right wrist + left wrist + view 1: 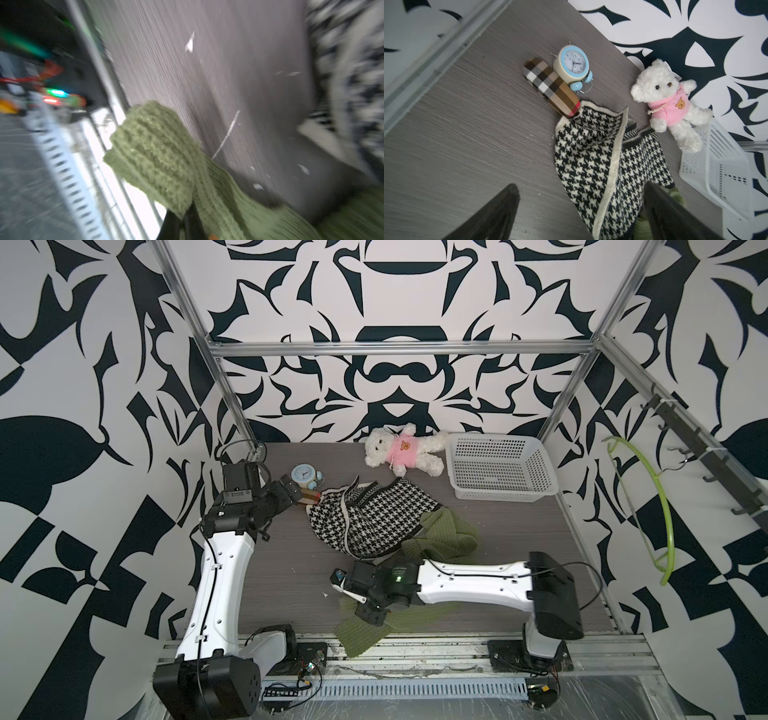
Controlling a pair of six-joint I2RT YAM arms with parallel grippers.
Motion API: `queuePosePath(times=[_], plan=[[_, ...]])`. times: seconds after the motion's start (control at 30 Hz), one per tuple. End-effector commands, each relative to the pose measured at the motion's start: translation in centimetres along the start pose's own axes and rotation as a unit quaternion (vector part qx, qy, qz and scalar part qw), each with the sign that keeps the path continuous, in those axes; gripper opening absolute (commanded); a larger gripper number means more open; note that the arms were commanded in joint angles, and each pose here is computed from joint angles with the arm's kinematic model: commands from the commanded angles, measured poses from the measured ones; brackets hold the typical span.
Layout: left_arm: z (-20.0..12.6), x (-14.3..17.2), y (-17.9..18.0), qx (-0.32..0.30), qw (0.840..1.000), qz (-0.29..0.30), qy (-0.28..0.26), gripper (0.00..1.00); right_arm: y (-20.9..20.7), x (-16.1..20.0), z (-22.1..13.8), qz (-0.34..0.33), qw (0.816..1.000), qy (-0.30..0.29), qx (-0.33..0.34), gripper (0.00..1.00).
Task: Roll up the scarf and place it into the basket
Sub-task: Flatten out the scarf at the center of the board.
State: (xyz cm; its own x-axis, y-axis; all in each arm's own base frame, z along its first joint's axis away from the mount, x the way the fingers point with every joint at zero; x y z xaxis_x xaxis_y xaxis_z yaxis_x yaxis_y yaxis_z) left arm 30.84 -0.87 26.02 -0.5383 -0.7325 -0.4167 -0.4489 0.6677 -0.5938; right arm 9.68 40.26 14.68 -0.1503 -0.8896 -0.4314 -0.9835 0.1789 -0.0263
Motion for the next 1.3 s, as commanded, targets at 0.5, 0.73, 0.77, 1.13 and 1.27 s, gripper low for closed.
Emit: queuePosePath(times=[0.5,0.73,0.77,1.13,1.27], plan=[[0.8,27.4,1.2,0.004,0.957,0.043,0.286,0.99,-15.5,18.4,-23.4,0.307,0.882,0.021,0.358,0.1],[0.6,33.9,1.5,-0.01,0.924,0.038,0.381,0.99,-17.2,21.0,-28.3,0.327,0.837,0.027,0.439,0.12],[0.9,34.3,2.0,-0.024,0.921,0.041,0.388,0.99,-17.4,21.1,-28.6,0.327,0.833,0.029,0.445,0.12],[4.6,37.0,7.6,-0.143,0.9,0.073,0.404,0.99,-19.7,23.9,-34.5,0.355,0.764,0.061,0.536,0.12],[6.4,35.7,9.7,-0.186,0.905,0.076,0.376,0.99,-20.0,23.0,-35.5,0.346,0.769,0.037,0.536,0.12]])
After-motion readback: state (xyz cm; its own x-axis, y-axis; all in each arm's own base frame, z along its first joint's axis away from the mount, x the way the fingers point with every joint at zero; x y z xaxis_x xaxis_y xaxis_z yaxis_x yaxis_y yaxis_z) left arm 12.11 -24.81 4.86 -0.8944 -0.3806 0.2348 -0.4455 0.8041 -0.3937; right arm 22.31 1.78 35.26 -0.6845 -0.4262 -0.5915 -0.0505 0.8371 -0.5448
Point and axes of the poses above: each gripper's point midway between its finger pads, its own z axis out along the fingers, its own y axis along the line the jaws close on, x = y × z, the point moved 2 cm from there along -z, back along the fingers, and after that the axes turned 15 degrees about -z, right-handed, at the moved point
